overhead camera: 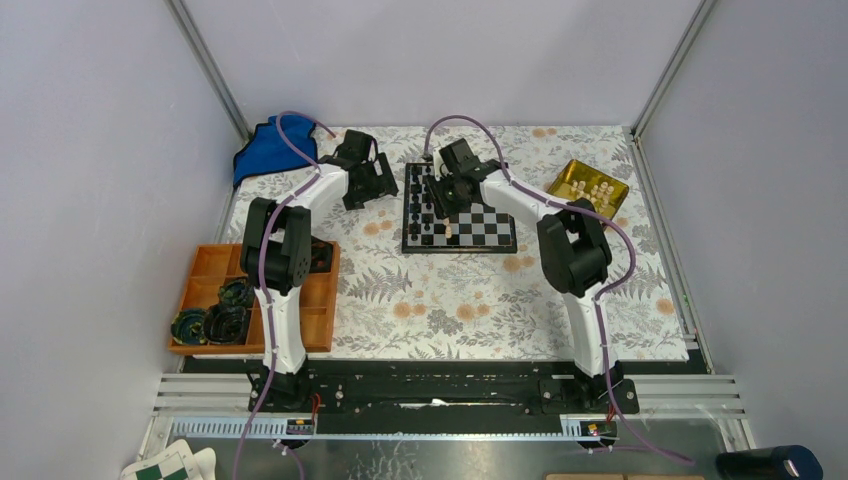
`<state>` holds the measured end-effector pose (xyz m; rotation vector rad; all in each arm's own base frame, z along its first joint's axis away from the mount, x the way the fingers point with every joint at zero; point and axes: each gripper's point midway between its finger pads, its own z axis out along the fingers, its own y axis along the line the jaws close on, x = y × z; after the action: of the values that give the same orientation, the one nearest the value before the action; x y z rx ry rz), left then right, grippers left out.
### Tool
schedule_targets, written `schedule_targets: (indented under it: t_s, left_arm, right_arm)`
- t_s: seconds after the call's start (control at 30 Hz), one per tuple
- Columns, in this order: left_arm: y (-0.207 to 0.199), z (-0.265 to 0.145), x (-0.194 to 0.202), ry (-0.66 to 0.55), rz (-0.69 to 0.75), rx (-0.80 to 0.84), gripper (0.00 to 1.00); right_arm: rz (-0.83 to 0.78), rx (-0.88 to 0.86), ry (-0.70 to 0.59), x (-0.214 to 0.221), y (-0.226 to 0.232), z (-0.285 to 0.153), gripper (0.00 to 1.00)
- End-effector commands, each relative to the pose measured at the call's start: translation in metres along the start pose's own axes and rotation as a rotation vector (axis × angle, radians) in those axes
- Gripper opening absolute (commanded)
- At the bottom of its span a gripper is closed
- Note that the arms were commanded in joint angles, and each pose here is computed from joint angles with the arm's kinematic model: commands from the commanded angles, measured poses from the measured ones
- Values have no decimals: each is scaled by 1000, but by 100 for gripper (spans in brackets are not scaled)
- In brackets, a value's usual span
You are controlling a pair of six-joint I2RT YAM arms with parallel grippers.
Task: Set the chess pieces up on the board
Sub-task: Pick up the chess piece from the chessboard.
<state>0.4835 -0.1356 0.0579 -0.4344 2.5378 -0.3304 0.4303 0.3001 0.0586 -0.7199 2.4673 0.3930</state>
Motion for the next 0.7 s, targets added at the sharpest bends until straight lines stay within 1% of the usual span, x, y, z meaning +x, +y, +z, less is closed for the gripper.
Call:
schedule_targets:
  t_s: [0.0,0.23,0.37,0.5,0.57,0.67]
  left_arm:
    - [-4,1,-7,-29,2,13,99]
    - [-4,4,-4,-20,-1,12,99]
    - [-4,5,-4,-20,-1,15,99]
    - [-4,5,-3,-18,-1,15,99]
    - [-4,6,-3,-17,-3,15,99]
    - [-4,5,-3,-16,-3,17,99]
  right_arm:
    - [-1,-26,4,2,9,4,44]
    - [1,-22,18,7,8,10,43]
    - [2,-19,25,9,7,12,40]
    - [4,-14,35,11,6,13,34]
    - [3,-8,37,12,5,14,30]
    - [3,4,35,11,3,13,20]
